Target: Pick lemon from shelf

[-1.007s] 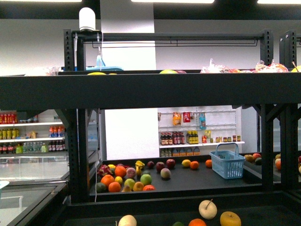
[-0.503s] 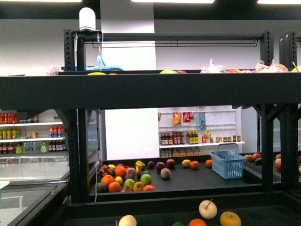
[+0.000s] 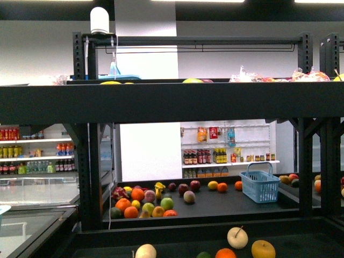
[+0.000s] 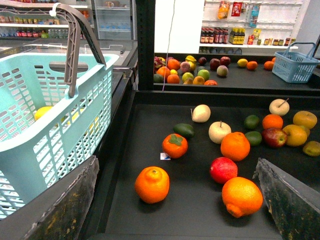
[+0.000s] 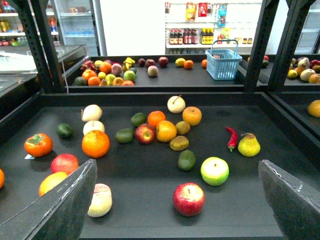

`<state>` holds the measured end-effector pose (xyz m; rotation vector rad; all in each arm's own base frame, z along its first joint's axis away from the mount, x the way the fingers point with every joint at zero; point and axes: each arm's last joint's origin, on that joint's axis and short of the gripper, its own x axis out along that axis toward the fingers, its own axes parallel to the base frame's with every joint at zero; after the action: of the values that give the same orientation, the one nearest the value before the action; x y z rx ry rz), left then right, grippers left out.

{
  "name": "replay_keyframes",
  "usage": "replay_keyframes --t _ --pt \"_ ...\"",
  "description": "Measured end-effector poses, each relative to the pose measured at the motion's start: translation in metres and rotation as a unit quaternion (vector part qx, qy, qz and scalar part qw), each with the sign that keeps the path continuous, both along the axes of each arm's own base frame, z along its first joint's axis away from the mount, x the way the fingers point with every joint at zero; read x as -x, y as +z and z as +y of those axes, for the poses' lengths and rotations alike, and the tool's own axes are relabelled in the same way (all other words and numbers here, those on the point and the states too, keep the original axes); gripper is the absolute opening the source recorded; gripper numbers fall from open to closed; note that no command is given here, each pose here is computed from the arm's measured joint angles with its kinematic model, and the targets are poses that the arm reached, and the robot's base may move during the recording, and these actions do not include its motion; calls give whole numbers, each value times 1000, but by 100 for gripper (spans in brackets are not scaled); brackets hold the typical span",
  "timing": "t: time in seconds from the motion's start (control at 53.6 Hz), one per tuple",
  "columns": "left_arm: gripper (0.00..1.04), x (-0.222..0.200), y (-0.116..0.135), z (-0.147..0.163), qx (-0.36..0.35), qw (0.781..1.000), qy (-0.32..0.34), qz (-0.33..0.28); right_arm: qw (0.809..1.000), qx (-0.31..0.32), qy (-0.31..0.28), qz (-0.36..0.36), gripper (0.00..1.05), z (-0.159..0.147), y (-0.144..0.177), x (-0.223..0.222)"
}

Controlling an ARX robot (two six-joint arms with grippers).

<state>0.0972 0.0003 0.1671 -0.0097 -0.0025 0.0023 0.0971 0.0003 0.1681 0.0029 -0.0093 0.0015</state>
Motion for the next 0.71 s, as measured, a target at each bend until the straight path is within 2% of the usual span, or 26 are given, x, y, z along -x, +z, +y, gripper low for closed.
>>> replay_keyframes --t 0.709 --pt "97 0 0 0 0 1000 0 0 1000 0 0 0 97 0 0 0"
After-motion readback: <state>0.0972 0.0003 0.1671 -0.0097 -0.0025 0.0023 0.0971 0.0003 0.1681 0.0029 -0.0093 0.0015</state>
